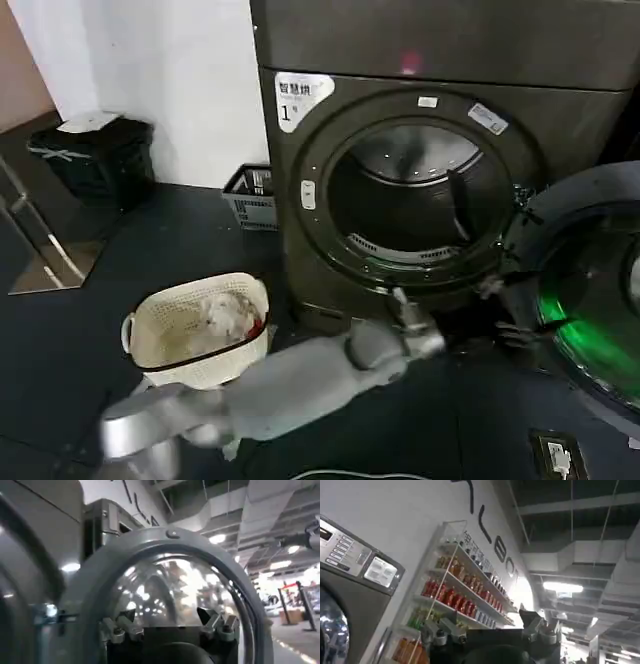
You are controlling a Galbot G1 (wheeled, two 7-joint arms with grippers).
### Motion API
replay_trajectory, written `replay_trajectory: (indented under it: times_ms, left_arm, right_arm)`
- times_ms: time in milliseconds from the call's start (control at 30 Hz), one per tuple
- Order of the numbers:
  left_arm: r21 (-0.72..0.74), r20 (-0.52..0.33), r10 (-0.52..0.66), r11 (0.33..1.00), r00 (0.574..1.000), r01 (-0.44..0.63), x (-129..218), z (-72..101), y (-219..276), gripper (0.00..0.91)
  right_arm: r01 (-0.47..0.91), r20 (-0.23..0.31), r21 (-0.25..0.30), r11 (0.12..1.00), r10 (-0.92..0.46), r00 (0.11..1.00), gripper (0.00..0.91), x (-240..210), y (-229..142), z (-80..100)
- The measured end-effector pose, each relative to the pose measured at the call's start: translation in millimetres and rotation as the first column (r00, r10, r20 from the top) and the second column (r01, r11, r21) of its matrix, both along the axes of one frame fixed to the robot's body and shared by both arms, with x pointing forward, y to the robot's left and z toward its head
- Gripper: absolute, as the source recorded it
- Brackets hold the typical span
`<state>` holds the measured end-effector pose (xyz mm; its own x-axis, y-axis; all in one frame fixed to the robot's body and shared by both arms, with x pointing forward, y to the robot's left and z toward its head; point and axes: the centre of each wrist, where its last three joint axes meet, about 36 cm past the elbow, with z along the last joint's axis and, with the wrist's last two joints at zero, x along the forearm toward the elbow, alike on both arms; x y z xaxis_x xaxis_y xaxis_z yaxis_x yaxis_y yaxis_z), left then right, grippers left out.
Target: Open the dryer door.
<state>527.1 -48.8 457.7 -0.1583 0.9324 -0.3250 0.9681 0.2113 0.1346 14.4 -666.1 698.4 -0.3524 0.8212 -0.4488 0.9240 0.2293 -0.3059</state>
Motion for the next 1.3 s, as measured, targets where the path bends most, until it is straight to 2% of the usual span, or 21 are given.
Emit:
replay_trajectory:
  times_ms: [200,400,567,667,933,1067,1300]
  left_arm:
    - [0.06,0.0,0.051,0.997,0.999,-0.051,-3,2.0,58,0.907]
    - [0.218,0.056,0.085,0.971,0.995,-0.095,-6,19.1,117,0.907]
    - [0.348,0.039,0.162,0.923,0.986,-0.165,-8,35.2,169,0.907]
    - [0.438,0.06,0.222,0.87,0.973,-0.226,-12,43.8,199,0.907]
    - [0.577,0.054,0.41,0.732,0.911,-0.363,-20,49.1,272,0.907]
    - [0.663,0.017,0.459,0.66,0.888,-0.354,-32,53.7,297,0.907]
    - [0.774,0.056,0.489,0.529,0.871,-0.347,-51,62.4,346,0.907]
  right_arm:
    - [-0.004,-0.003,-0.016,1.0,0.004,1.0,0.907,3,4,2.2]
    - [0.001,0.016,0.014,1.0,-0.002,1.0,0.907,5,7,2.4]
    - [0.001,0.034,0.006,1.0,-0.002,0.999,0.907,6,9,7.0]
    - [0.001,0.039,0.022,1.0,-0.002,0.999,0.907,9,12,9.2]
    - [-0.019,0.037,0.008,1.0,0.019,0.999,0.907,19,14,8.6]
    - [-0.042,0.048,0.003,0.999,0.042,0.998,0.907,25,17,9.4]
    - [-0.054,0.038,-0.011,0.998,0.055,0.998,0.907,33,17,2.3]
